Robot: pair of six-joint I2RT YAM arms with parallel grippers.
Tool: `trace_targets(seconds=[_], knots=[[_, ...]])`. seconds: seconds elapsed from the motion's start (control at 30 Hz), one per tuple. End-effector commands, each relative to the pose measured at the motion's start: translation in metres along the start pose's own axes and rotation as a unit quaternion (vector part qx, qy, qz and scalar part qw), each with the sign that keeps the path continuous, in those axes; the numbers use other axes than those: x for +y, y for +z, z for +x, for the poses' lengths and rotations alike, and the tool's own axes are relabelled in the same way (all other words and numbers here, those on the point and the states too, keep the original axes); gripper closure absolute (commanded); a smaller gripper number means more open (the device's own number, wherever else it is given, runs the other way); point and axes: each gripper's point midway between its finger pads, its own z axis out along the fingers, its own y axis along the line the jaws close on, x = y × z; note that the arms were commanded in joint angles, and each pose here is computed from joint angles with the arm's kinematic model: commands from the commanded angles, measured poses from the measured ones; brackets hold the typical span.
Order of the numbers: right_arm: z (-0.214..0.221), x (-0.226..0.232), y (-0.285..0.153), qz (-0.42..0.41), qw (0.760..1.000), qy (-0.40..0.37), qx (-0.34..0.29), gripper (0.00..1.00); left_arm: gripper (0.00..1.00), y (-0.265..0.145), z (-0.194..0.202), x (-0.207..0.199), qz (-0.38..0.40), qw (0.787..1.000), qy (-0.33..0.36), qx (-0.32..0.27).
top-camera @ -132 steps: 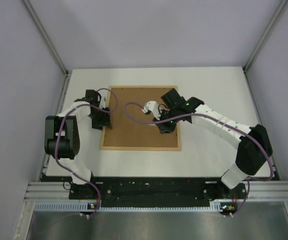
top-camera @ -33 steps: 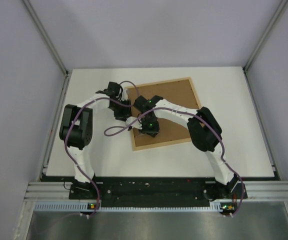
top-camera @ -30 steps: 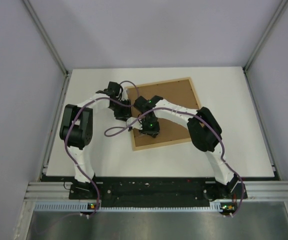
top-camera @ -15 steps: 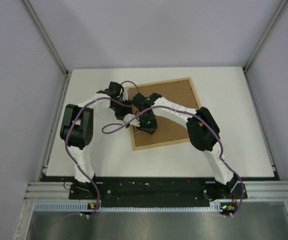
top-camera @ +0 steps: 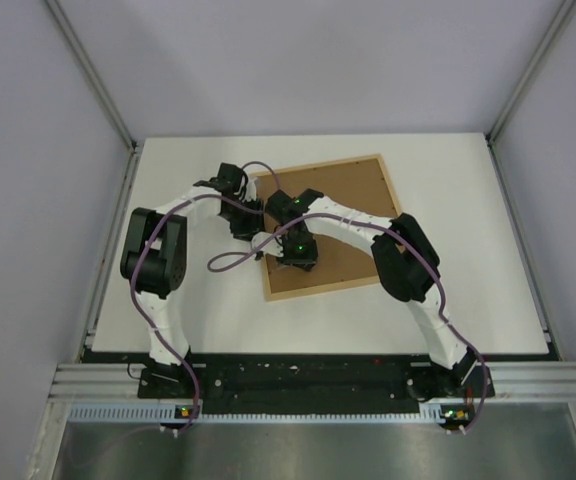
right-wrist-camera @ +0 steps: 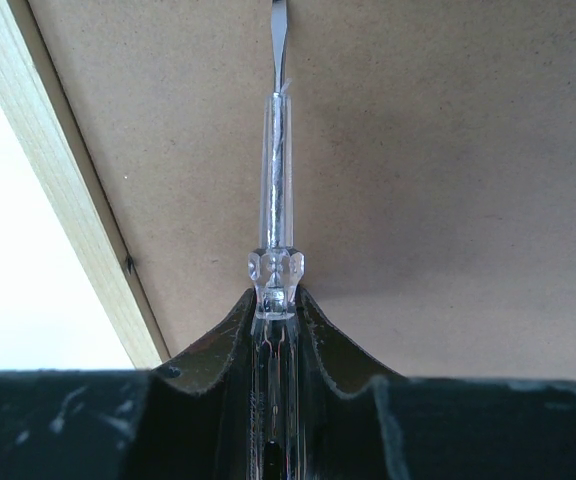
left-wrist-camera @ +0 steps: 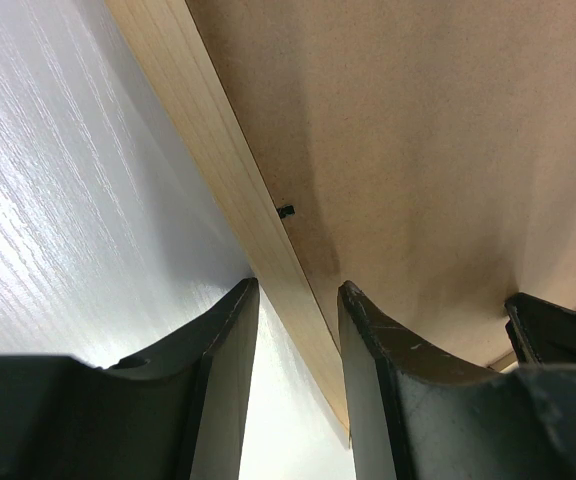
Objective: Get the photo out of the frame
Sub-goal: Release the photo frame item from the photo frame.
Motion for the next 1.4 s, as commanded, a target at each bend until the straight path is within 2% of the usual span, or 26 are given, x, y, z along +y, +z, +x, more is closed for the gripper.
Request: trace_targets(seconds=[0.0,0.73,1.13,1.37], knots=[[-0.002,0.008,-0.015,0.001,1.000,-0.016,-0.002,1.00,0.57,0.008,0.003,0.003,-0.003,1.000,0.001,0.009],[-0.030,0.002,-0.006,0.001,0.999,-0.012,-0.034,1.00,0.60,0.014,0.011,0.004,-0.001,1.000,-0.018,0.021],[-0.004,0.007,-0.016,0.016,0.999,-0.030,0.003,1.00,0.63,0.014,0.009,0.005,-0.004,1.000,-0.014,0.019],[-0.006,0.002,-0.016,0.023,0.999,-0.027,0.003,1.00,0.68,0.014,0.009,0.006,-0.007,1.000,-0.013,0.019]])
